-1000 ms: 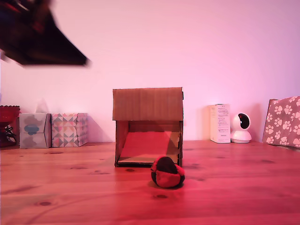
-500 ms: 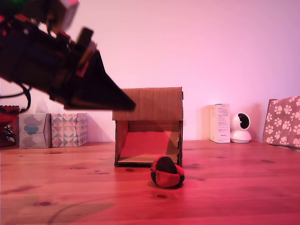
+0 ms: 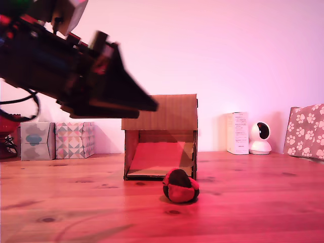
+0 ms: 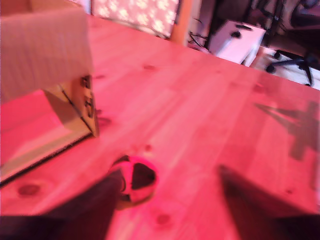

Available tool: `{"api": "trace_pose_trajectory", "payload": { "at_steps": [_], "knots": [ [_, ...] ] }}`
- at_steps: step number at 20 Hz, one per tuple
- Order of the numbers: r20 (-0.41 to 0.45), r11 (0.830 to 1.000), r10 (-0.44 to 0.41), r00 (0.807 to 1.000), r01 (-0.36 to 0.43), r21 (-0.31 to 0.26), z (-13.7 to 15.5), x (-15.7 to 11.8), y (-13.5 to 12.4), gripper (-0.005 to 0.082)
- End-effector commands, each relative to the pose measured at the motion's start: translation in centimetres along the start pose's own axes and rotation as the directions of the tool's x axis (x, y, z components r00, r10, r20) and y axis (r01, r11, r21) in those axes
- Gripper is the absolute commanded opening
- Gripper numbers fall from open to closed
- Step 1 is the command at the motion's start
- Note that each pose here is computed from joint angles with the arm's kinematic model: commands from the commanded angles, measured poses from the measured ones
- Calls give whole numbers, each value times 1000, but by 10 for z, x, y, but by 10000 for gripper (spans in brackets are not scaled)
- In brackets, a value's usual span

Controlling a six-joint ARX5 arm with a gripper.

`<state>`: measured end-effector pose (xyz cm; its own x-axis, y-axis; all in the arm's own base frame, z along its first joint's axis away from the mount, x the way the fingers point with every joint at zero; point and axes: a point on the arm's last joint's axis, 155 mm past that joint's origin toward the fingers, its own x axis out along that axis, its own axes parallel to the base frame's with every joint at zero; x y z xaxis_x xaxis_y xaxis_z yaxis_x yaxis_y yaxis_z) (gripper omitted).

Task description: Drop the footbag into the cardboard dice tower

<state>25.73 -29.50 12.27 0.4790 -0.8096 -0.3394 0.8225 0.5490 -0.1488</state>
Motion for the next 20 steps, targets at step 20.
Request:
{"api": "trace_pose_trajectory", "payload": {
  "at_steps": [20],
  "knots": [
    [-237, 1000, -2, 971, 0, -9, -72, 113, 37, 705]
  ]
}}
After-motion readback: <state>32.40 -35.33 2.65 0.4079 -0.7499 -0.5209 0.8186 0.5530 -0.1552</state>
